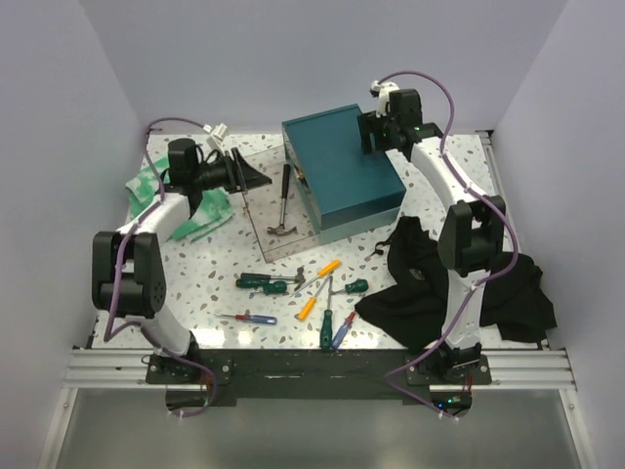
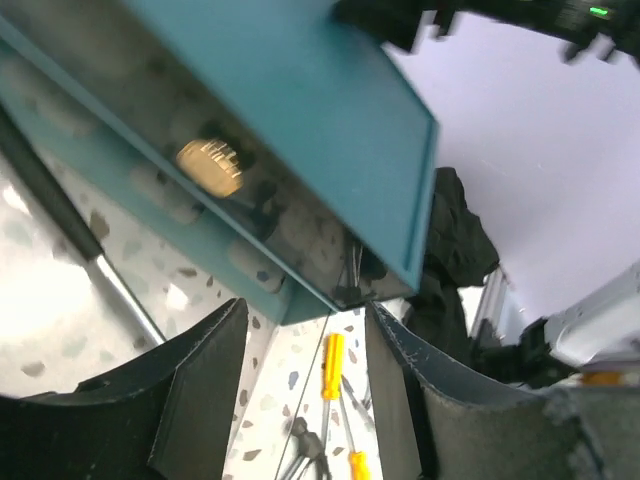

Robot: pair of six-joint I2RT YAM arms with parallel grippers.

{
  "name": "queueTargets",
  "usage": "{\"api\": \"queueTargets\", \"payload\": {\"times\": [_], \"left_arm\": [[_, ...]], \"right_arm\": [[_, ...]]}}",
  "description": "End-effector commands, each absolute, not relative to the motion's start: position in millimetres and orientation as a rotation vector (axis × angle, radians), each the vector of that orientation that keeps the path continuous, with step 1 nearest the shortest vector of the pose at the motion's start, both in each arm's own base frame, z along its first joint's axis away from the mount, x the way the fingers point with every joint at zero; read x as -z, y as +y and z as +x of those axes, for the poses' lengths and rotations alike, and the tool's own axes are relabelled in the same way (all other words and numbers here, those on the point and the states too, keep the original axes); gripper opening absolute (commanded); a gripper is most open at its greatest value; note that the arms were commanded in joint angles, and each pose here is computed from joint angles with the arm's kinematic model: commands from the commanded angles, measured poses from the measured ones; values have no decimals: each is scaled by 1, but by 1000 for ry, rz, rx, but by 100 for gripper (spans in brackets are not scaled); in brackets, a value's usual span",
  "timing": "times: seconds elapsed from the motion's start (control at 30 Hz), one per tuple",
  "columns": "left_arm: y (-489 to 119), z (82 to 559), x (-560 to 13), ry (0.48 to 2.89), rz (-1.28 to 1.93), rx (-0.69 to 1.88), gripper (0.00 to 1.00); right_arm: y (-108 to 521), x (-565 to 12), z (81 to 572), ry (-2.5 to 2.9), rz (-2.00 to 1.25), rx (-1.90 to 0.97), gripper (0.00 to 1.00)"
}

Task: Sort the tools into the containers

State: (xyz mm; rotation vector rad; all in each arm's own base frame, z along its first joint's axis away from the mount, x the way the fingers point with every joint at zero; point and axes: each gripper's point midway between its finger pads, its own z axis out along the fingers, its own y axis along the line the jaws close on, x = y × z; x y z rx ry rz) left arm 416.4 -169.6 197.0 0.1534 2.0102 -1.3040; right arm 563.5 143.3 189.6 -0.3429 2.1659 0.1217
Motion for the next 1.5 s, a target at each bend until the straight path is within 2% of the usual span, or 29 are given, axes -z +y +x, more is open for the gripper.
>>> {"api": "queueTargets", "payload": {"times": [0.0,0.23,0.4,0.5,0.57,0.67,0.93,1.2,1.4,1.47], "left_arm": [[-162,377,-241,1829,518,1186,54],[-138,321,-221,1718,1056,751,54],[-116,297,-177,1747,1191,535,47],[-101,290,-147,1788,1215,419,37],[-95,280,-123,1801,1244,380,21],[-98,270,-103,1806,1263,402,10],[-89,252,-44,1959,1328,421,8],[-97,241,-34,1917,1413,438,10],[-108,223,-29,1872,1542,458,15],[-109,221,-28,1862,1556,452,25]], "right_arm": [[138,-192,543,2202,-404,-62,83],[155,-220,536,2156,-413,-223,82],[166,-252,523,2106,-327,-350,81],[174,-260,514,2082,-308,-413,82],[172,-275,507,2055,-303,-403,82],[163,-289,494,2033,-308,-364,82],[153,-285,474,2037,-326,-327,84],[149,-281,472,2043,-335,-298,84],[145,-272,469,2063,-335,-287,84],[146,-270,468,2068,-337,-286,84]]}}
